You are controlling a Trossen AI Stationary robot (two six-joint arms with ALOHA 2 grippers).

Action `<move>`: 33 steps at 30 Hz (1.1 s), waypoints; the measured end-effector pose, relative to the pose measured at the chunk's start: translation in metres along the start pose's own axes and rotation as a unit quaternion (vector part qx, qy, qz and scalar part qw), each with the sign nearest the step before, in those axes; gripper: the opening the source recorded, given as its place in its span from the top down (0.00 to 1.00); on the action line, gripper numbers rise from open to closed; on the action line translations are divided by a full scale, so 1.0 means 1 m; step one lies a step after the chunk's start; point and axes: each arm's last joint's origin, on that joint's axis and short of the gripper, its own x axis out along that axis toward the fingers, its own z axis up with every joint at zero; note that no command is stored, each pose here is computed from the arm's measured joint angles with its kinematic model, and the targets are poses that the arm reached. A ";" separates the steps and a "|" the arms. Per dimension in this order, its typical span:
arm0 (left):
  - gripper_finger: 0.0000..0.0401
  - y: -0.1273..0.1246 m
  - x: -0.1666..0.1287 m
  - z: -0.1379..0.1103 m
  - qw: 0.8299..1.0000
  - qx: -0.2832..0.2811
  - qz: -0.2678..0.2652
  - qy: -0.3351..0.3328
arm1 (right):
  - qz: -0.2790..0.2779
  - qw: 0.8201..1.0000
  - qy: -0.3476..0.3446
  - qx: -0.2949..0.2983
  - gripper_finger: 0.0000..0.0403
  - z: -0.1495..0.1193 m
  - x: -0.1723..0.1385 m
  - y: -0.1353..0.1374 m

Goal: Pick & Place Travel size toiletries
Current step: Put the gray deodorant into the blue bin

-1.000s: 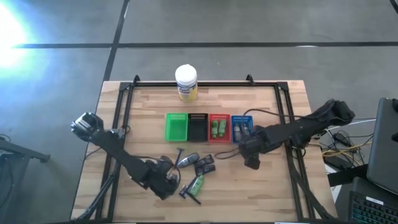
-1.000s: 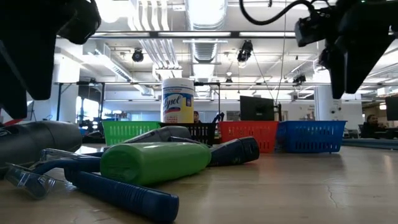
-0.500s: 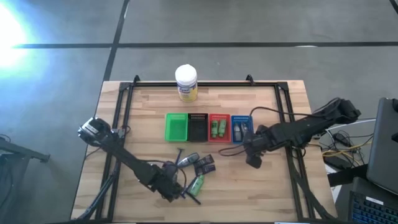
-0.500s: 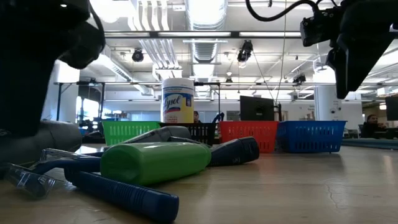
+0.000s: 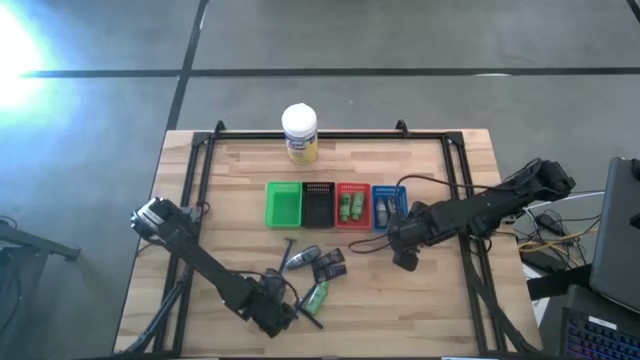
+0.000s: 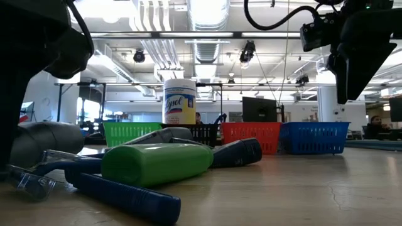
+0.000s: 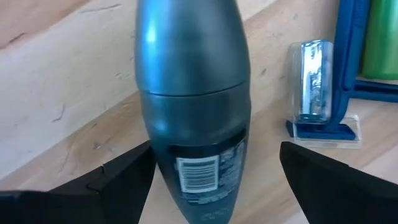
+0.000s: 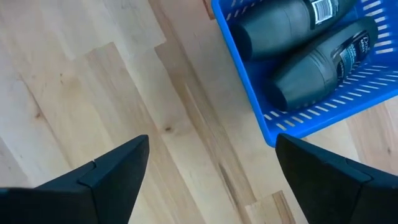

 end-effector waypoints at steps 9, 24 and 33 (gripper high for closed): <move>0.46 0.006 0.004 0.000 0.998 0.048 0.043 -0.003 | 0.023 0.999 -0.022 0.006 0.22 0.004 -0.002 0.003; 0.52 0.001 -0.049 0.015 0.935 0.280 -0.013 -0.219 | 0.319 0.922 -0.098 0.197 0.28 0.049 -0.012 0.033; 0.52 -0.009 -0.056 0.062 0.881 0.413 -0.005 -0.229 | 0.345 0.894 -0.115 0.261 0.17 0.078 0.016 0.052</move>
